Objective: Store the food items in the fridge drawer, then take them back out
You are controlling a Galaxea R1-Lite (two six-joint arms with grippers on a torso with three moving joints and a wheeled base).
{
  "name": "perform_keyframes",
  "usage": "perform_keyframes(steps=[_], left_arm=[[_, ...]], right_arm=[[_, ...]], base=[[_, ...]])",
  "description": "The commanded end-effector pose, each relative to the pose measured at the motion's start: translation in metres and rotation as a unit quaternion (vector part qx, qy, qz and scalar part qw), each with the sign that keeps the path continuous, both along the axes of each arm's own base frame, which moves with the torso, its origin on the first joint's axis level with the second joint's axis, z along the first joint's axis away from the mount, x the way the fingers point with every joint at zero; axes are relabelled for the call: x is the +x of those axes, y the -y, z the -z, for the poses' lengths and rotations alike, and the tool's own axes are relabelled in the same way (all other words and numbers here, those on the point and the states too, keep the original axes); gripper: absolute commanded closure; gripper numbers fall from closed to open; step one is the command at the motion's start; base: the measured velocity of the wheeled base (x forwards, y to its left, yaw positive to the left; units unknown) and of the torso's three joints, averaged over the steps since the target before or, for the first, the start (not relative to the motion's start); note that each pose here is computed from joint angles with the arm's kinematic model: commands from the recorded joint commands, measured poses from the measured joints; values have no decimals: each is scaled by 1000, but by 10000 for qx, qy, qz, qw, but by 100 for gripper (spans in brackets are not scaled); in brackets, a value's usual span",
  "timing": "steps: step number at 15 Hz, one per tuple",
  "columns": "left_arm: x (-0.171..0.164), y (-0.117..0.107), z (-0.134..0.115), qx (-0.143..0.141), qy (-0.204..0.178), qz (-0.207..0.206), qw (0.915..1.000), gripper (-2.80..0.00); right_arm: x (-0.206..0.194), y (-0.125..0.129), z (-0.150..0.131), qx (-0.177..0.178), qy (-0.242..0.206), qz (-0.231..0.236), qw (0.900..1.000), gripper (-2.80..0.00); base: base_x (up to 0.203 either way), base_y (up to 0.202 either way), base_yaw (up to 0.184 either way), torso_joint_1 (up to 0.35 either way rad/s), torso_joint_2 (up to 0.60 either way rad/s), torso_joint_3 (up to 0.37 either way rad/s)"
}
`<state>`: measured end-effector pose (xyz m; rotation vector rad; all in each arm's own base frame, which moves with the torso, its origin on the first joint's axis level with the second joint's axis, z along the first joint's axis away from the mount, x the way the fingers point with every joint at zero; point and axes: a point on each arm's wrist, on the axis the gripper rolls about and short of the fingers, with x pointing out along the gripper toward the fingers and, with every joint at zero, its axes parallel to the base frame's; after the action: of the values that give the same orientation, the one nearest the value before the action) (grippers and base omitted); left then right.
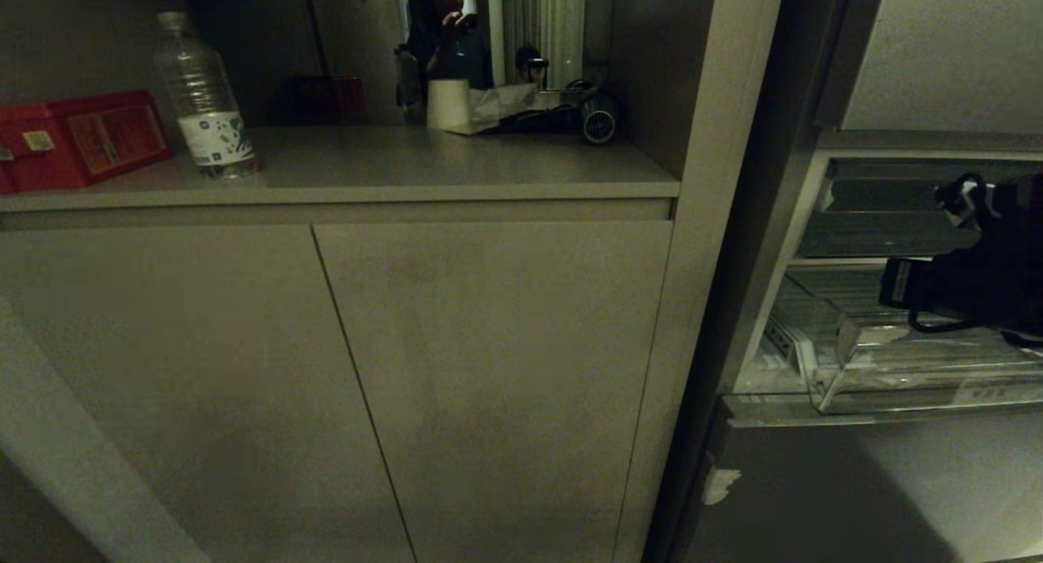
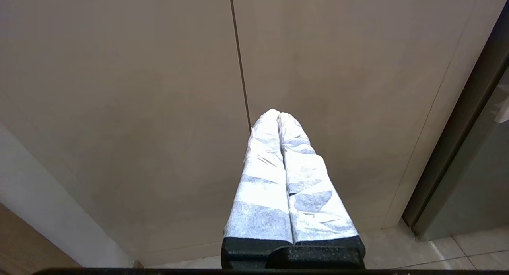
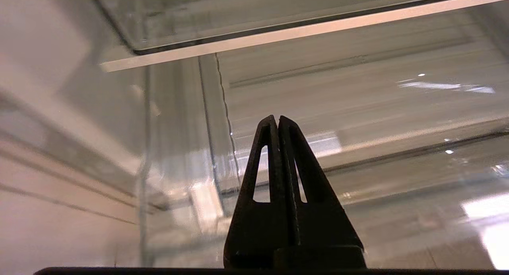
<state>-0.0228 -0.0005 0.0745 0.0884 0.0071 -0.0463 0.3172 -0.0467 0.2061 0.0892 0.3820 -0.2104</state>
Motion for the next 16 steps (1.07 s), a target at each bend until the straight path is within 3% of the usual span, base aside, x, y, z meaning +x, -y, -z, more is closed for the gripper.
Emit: perform_keyframes(steps=[1,8,16], left_arm=[[0,0,0,2,-3,1,10000,0],[0,0,0,2,-6,1,10000,0],[0,0,0,2,-8,1,10000,0]], right_arm=[[20,3,16,40,-238,17,9997,0],[32,7,20,103,-696,89,9975,0],[0,15,-2,-35,-1130,550,9921,0]], base=[[0,0,0,0,0,0],[0,0,0,0,0,0],[0,0,0,0,0,0]])
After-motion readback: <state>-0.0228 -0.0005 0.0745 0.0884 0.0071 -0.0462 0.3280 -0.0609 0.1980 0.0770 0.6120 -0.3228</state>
